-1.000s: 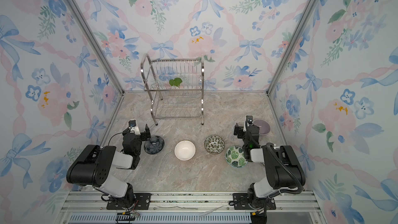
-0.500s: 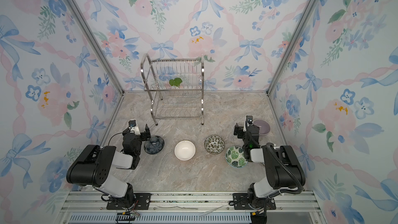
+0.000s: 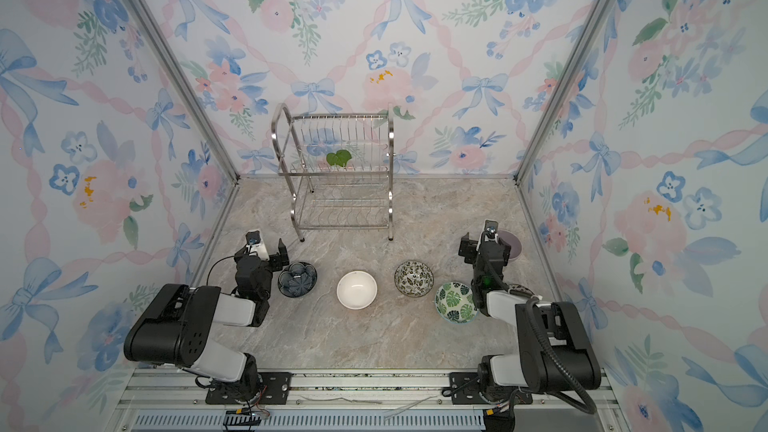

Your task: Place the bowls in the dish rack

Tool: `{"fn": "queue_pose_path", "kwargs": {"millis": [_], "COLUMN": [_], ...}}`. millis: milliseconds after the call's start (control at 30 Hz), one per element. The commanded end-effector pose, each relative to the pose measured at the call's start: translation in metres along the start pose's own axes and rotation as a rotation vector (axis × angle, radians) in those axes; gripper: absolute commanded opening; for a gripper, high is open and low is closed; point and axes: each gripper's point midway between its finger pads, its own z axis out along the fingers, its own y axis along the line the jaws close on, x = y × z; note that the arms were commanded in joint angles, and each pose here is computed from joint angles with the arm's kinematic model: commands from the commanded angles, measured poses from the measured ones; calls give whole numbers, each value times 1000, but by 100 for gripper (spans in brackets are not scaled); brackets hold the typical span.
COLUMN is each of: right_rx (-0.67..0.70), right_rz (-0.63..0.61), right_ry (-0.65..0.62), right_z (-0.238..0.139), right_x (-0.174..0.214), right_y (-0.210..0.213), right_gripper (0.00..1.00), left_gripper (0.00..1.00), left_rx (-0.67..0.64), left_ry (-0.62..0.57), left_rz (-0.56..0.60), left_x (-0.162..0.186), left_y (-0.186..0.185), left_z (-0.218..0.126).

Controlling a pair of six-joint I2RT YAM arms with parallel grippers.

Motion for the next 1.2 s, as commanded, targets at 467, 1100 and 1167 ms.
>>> {"fn": "queue_pose_path", "kwargs": {"millis": [467, 1100, 1167], "right_rx": [-165, -455, -449], "right_rz": [206, -10, -6], "right_ry": [-1, 155, 155], "right_z": [-52, -27, -21], "right_x": [-59, -53, -49], "right_y": [40, 296, 302], "right_gripper": [97, 97, 100], "left_gripper": [98, 98, 98], "left_rx": [0, 543, 567], "left_ry": [140, 254, 262], "left_rz": [-632, -482, -466], "left_x": [-59, -86, -87], "left_y": [-2, -141, -154], "left_z": [-14, -82, -85]}}
